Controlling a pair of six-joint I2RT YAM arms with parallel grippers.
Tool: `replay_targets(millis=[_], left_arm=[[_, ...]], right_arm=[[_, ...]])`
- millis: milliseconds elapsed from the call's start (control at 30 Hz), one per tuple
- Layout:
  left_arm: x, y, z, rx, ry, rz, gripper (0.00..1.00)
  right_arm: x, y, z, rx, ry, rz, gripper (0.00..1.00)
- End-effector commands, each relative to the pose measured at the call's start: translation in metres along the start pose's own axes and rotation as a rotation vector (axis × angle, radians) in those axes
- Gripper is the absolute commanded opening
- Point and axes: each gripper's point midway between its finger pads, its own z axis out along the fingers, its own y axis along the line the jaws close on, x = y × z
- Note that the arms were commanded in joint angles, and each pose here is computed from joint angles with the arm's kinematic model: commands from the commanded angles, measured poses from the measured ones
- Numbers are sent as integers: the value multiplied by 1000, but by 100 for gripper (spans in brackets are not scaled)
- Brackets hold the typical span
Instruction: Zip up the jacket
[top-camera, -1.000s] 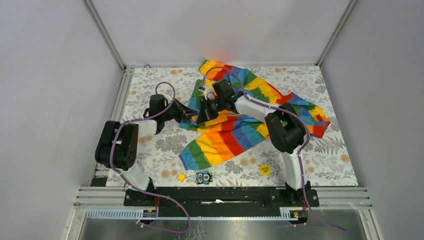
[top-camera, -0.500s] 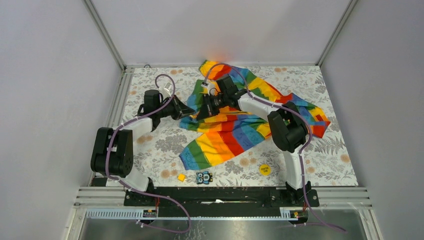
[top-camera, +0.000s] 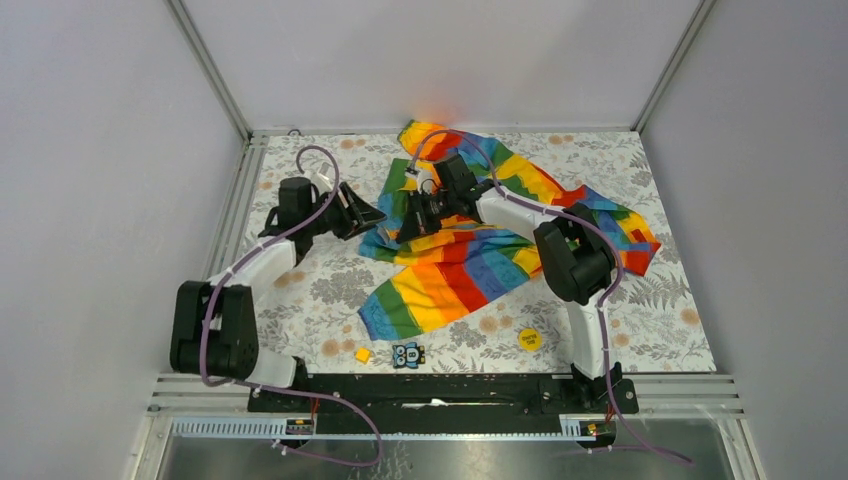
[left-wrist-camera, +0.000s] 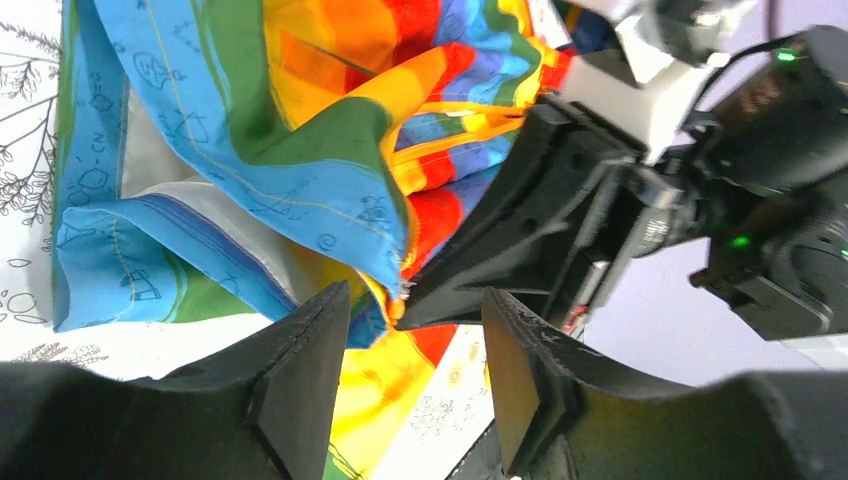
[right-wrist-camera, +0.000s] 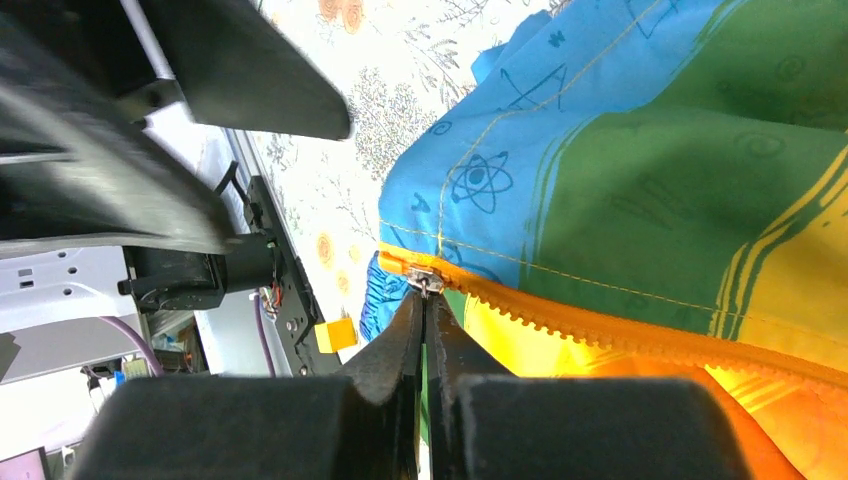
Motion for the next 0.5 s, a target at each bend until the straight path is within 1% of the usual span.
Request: replay_targets(millis=[0,33,133,267,400,467], left_arm=[[-12,-20,-20,12,-98,19,50],[-10,-24,-23,21,-105,5,48],[-4,-35,-26,71,-116,-22,47],[9,-34,-16,66,-79,-61,46],[8,-38,-10,114,-94,-79,46],[7,-37,-6,110,-90,-79,46]], right_arm=[[-4,10,0,-23,-17,-25,0],[-5,10,0,-23,-19,-26,0],[-6,11,-1,-27,-23,-25,0],[-7,14,-1,-36,-29,-25,0],[-8,16,-2,-39,-33,-30,0],[-7,17,-2,-38,-33,-31,0]])
